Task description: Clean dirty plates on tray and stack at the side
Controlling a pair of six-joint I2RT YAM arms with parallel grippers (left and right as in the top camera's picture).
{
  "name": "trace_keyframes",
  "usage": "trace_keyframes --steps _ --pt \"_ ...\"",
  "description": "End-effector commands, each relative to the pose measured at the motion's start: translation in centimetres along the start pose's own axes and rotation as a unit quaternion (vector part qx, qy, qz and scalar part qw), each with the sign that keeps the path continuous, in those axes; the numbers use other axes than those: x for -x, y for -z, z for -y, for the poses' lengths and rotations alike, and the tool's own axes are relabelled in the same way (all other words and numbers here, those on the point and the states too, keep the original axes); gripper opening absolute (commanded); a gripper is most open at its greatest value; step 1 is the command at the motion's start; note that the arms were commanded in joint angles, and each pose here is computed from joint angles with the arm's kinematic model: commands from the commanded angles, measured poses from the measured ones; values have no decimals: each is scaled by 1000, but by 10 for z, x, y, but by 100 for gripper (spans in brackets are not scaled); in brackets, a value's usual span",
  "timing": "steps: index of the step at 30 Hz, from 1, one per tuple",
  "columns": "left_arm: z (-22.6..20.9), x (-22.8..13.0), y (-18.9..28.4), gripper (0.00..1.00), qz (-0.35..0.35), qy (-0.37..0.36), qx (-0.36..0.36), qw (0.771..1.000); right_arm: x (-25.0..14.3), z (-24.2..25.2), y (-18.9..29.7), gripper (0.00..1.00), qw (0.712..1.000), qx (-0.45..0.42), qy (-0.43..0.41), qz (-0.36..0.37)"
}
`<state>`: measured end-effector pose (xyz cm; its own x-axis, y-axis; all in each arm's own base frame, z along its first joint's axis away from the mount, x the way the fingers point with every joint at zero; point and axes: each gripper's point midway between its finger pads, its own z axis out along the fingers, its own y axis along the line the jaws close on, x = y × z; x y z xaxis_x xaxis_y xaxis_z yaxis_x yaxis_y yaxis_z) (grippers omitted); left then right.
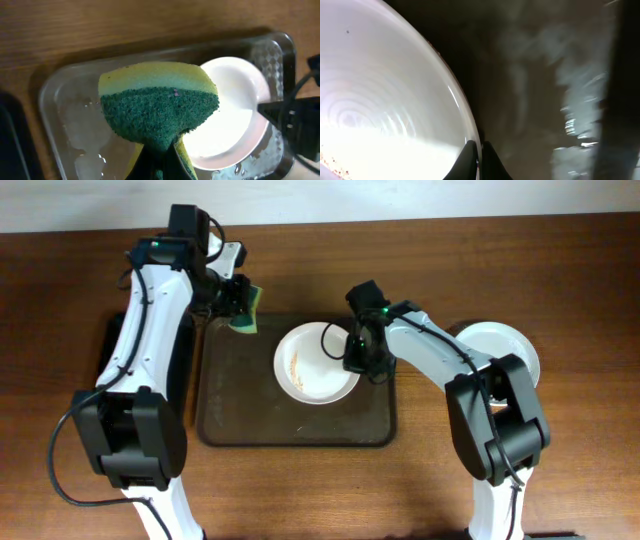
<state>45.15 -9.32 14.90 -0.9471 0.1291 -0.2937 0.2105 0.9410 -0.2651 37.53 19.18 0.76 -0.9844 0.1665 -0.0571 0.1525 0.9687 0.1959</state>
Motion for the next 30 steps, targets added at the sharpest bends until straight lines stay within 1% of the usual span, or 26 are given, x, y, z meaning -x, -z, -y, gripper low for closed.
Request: trace_keyframes --steps 1,3,9,11,12,14,15,18,19,22,25,27,30 --pt "17 -12 -11 1 -25 -33 -14 999 -17 -9 -13 4 1000 -13 -1 -13" --pt "28 -29 -30 0 -51 -38 -19 998 -15 -9 -13 4 1000 -16 -15 -6" --pt "48 -69 -80 0 -94 -1 -23 995 -11 -9 -14 4 999 -17 -41 4" --pt "59 -79 -91 0 -104 -13 -25 994 -9 -11 -14 4 999 -13 -48 9" --pt "59 -84 -97 0 -107 -15 -9 994 -9 -11 -14 4 999 -12 -50 9" --pt "43 -95 -111 1 -105 -2 65 992 -9 -11 -14 4 999 -12 -49 9" --pt "38 -99 -116 0 -103 3 82 991 -9 -11 -14 4 999 -12 -49 9" --pt "30 -110 -131 0 -99 27 93 990 -9 -11 -14 4 999 -12 -49 9" --pt "24 -113 -134 1 -95 37 106 989 -9 -11 -14 4 999 -13 -49 9" --pt "4 -104 -146 1 -45 27 155 986 -10 -10 -15 4 999 -13 -49 8" --pt "-18 -81 -157 0 45 21 203 978 -12 -8 -17 4 999 -16 -50 5" --pt "-17 -69 -159 1 79 21 197 977 -14 -7 -18 4 999 -17 -50 3" --pt "-16 -56 -155 1 104 22 200 974 -14 -7 -18 4 999 -16 -50 2"
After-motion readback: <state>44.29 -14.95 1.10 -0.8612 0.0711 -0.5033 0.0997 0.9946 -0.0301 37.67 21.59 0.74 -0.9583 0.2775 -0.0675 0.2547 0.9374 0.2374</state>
